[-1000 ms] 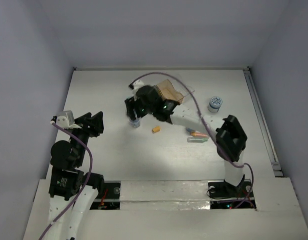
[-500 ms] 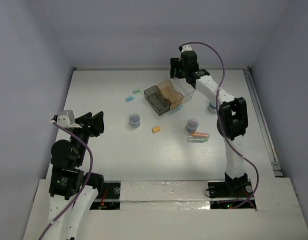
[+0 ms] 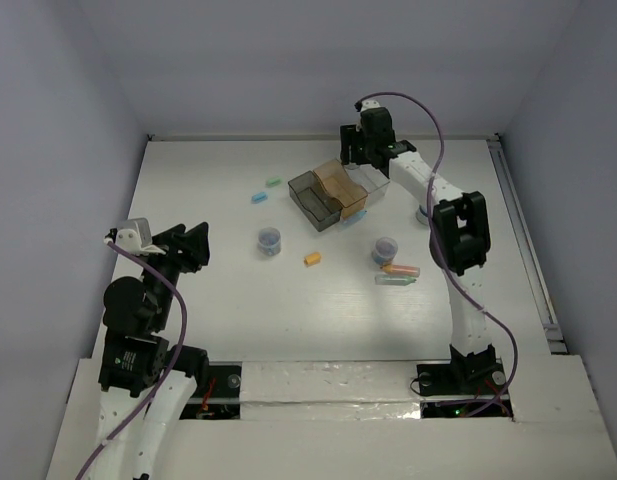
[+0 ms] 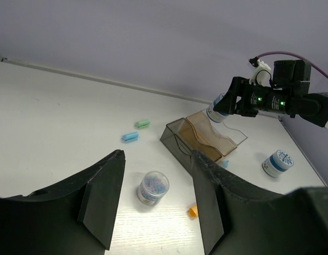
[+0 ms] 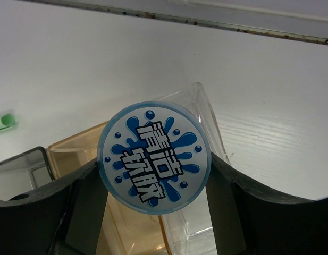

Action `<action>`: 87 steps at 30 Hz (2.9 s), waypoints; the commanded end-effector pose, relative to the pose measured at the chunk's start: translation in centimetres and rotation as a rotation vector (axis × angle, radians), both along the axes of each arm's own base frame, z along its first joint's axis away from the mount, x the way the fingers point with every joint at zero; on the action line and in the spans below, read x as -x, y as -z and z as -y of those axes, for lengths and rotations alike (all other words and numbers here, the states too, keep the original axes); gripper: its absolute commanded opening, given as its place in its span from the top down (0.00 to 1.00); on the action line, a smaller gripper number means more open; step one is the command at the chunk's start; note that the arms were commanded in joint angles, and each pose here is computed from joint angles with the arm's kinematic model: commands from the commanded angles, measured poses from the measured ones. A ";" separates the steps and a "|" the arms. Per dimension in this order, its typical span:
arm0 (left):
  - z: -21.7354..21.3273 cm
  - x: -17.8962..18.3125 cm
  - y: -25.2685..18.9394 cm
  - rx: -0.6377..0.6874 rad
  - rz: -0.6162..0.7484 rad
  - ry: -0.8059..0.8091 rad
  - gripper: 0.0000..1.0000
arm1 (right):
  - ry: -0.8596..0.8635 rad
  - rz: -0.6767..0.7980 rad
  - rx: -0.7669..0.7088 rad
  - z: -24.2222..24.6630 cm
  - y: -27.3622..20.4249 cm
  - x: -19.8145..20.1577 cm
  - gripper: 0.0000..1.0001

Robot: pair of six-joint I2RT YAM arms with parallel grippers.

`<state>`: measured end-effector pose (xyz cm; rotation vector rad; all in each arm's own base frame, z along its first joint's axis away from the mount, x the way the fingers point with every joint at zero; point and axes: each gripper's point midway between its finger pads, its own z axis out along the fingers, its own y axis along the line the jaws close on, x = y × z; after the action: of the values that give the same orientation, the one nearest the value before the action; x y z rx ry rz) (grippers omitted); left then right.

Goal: Sort the stationery into containers
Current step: Place the stationery in the storage box, then pick up the stationery from the center of the board, then place the stationery in the storage box.

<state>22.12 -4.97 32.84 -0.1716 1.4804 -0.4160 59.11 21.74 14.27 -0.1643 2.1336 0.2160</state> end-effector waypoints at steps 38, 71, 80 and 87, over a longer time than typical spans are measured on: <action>2.0 1.3 -2.5 0.023 0.092 0.112 0.51 | 0.641 -0.010 -0.027 20.9 2.4 13.3 0.00; 2.4 1.0 -2.2 0.014 0.076 0.133 0.52 | 0.211 0.172 -0.155 9.7 -8.8 6.6 0.62; 2.3 0.7 -2.0 0.012 0.068 0.127 0.51 | 0.117 0.158 -0.166 6.4 -8.3 3.1 0.62; 2.4 0.7 -2.1 0.012 0.069 0.129 0.52 | 0.095 0.087 -0.144 5.4 -5.2 2.6 0.62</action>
<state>21.46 -7.21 33.06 -0.0781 1.4859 -0.5124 55.39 14.84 15.16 0.0546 2.1296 0.2561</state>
